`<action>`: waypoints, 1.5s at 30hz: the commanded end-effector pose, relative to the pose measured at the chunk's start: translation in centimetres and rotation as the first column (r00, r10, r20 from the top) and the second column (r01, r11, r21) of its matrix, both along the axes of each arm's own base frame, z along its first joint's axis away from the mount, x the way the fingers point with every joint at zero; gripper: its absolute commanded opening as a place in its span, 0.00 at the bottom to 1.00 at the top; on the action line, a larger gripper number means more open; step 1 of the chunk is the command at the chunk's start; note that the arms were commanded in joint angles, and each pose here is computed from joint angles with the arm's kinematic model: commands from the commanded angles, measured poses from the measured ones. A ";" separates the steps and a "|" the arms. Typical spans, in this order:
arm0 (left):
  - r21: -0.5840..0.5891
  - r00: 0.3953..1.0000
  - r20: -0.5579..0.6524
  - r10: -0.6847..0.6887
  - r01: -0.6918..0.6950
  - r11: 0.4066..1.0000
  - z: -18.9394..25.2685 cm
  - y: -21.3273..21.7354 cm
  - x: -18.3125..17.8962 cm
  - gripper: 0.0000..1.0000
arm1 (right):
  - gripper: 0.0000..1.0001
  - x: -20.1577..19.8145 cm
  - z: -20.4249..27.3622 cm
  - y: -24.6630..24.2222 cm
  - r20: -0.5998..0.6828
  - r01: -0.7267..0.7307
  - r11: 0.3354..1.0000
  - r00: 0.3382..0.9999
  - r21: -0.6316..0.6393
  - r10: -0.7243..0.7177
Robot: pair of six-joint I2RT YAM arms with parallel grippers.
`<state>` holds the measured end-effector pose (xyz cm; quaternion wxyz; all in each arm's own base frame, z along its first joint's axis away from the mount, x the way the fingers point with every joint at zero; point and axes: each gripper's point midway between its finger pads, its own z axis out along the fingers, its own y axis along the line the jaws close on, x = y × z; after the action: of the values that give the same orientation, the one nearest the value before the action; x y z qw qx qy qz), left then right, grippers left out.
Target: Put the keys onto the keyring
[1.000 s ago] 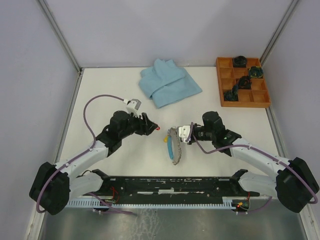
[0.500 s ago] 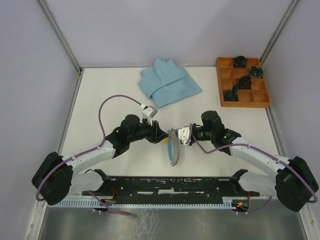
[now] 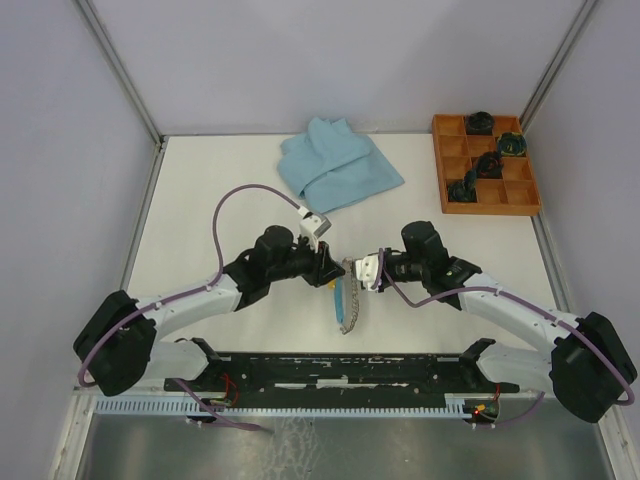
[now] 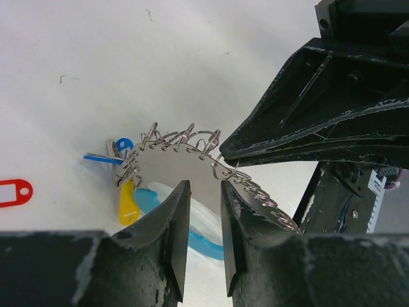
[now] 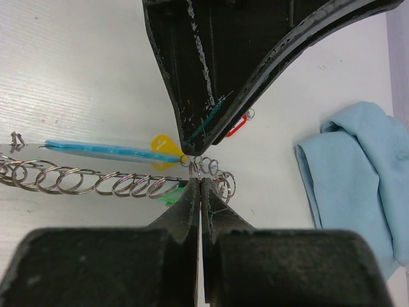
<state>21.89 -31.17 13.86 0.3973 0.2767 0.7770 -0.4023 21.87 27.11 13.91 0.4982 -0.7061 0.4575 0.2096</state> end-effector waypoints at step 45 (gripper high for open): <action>0.498 0.811 -0.201 0.549 -0.398 0.770 -8.8 11.5 11.8 0.37 | 0.01 0.2 1.1 -0.4 0.026 0.098 0.995 0.995 0.000 -0.098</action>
<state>33.09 -18.79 4.66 0.2830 0.0586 0.9484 -0.1305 21.82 26.20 13.49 0.4930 -0.6855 0.5039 0.1821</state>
